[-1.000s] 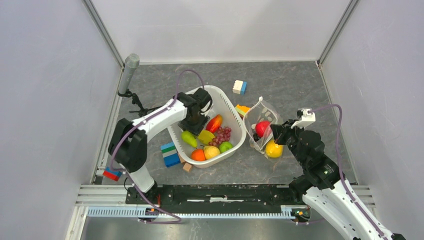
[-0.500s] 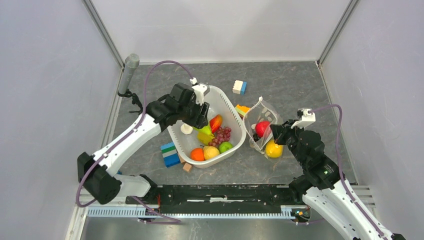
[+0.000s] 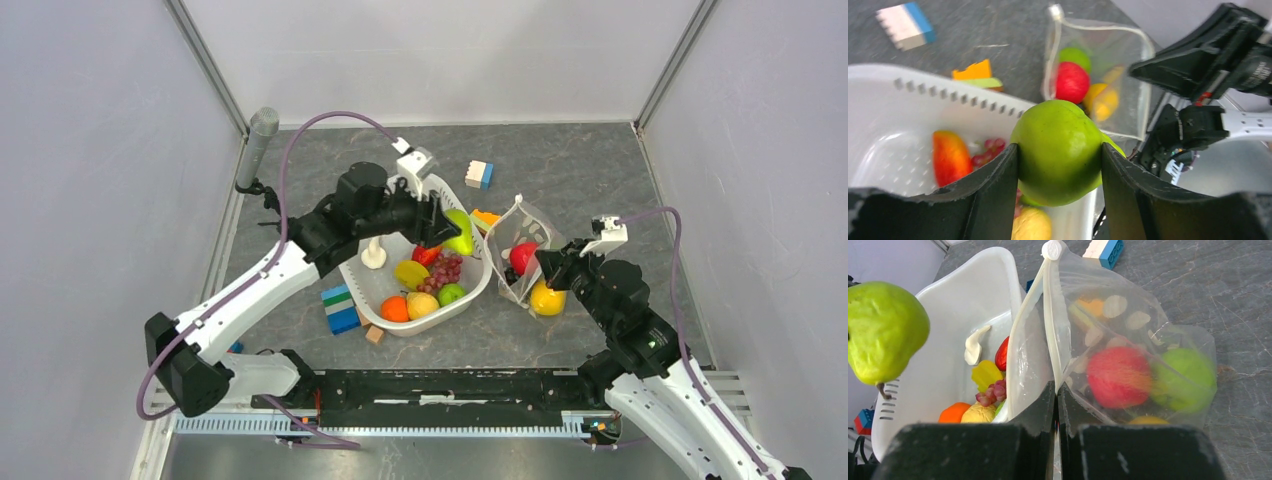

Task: Place the food in the zip-top bag and seal the zipper
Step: Place the fake fruit in the zipper food storage bag.

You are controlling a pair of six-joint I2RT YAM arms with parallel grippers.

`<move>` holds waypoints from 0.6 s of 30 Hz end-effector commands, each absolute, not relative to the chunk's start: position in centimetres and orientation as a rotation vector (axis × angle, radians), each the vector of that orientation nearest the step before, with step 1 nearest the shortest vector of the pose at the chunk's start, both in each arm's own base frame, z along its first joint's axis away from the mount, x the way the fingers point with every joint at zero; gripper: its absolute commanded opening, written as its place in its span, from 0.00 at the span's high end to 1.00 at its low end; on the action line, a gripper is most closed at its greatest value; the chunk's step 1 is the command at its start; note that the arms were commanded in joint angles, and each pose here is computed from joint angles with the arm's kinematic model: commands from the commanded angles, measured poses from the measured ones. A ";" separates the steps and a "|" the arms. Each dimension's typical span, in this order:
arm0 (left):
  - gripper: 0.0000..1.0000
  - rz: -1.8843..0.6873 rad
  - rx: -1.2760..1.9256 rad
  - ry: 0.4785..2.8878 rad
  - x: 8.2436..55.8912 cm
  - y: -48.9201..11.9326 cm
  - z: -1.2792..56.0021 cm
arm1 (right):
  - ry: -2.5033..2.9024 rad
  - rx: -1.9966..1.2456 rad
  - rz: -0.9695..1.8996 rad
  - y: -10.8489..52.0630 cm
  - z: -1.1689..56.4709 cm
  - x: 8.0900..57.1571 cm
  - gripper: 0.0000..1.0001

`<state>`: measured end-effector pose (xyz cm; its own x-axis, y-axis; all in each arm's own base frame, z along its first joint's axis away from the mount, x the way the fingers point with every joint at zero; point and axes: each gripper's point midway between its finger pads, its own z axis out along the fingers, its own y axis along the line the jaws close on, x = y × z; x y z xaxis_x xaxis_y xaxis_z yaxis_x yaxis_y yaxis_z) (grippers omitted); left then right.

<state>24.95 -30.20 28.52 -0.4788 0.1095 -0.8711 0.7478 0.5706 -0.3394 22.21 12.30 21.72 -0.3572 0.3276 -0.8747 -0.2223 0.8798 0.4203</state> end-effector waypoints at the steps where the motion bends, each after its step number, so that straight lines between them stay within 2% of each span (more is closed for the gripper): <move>1: 0.54 -1.031 0.796 1.742 23.8 -35.3 32.3 | 1.758 0.076 0.653 13.0 25.3 22.0 0.94; 8: 0.54 -0.849 0.908 1.701 25.5 -40.1 29.9 | 1.766 0.081 0.645 12.6 25.4 21.7 0.94; 15: 0.53 -0.626 0.872 1.711 28.2 -40.5 27.8 | 1.763 0.069 0.649 12.7 25.9 21.6 0.94; 18: 0.52 -0.616 0.866 1.702 28.0 -41.1 27.7 | 1.762 0.065 0.660 13.0 25.8 21.7 0.94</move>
<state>26.10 -40.23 23.50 -0.2884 0.3088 -0.9063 0.8279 0.5560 -0.0740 21.66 12.46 22.77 -0.3570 0.3344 -0.8722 -0.2447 0.8676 0.4328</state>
